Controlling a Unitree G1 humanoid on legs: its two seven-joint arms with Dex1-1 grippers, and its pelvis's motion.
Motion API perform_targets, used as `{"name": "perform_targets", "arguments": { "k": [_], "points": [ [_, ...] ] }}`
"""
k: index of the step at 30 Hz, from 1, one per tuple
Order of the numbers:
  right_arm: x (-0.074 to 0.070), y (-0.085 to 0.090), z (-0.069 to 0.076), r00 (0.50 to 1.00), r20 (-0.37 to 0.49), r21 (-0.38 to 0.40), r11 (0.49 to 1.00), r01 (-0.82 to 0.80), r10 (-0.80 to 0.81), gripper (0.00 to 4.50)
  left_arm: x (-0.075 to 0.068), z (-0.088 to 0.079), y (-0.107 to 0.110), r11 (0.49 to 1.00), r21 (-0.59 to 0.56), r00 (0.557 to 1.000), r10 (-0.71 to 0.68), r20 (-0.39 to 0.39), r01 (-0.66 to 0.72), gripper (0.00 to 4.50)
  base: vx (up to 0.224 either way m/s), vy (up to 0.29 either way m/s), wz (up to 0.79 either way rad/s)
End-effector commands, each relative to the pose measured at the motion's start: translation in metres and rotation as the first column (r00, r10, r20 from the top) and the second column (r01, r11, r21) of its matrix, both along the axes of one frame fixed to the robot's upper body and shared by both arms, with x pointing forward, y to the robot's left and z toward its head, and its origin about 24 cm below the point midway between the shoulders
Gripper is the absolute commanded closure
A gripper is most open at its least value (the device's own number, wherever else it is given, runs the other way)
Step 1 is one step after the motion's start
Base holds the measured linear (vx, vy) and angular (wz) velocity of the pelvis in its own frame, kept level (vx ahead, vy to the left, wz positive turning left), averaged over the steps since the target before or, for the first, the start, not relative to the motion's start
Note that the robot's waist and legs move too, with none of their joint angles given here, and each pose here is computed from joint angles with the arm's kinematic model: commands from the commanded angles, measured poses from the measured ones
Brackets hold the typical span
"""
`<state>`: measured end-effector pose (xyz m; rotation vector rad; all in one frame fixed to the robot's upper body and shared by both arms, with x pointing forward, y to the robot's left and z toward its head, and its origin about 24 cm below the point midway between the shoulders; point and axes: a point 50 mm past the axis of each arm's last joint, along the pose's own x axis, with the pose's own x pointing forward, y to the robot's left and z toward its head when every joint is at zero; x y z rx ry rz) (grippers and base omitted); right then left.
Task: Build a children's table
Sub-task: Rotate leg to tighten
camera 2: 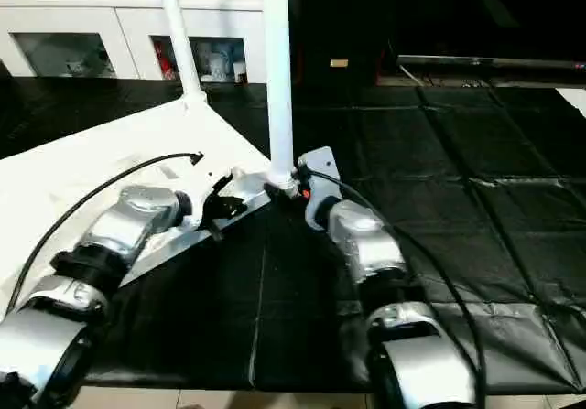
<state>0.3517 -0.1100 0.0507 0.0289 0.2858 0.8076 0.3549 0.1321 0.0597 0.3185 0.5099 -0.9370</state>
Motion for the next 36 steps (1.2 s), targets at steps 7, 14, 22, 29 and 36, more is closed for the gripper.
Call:
{"name": "perform_targets", "arguments": {
  "k": [7,14,22,29,36],
  "points": [
    [-0.01,-0.023,0.014,0.958,0.014,0.024,0.958,-0.286,0.285,0.22,-0.02,0.002,0.01,0.953,-0.003,0.951,-0.301,-0.063,0.302,4.5,0.0,0.0,0.0],
    [-0.017,-0.033,0.025,0.853,-0.02,-0.002,0.853,-0.521,0.521,0.05,-0.035,0.003,0.019,0.861,0.046,0.857,-0.498,-0.133,0.507,4.5,0.0,0.0,0.0],
    [-0.019,-0.026,0.025,0.792,-0.05,0.001,0.793,-0.609,0.609,0.05,-0.04,0.003,0.02,0.813,0.068,0.81,-0.561,-0.172,0.578,4.5,0.0,0.0,0.0],
    [-0.023,-0.024,0.025,0.74,-0.086,0.05,0.745,-0.665,0.667,0.85,-0.043,0.004,0.02,0.796,0.066,0.792,-0.584,-0.179,0.602,4.5,0.0,0.0,0.0],
    [-0.024,-0.025,0.023,0.726,-0.101,0.064,0.733,-0.678,0.68,1.32,-0.044,0.003,0.022,0.799,0.068,0.794,-0.58,-0.182,0.598,4.5,0.0,0.0,0.0]
  ]
}}
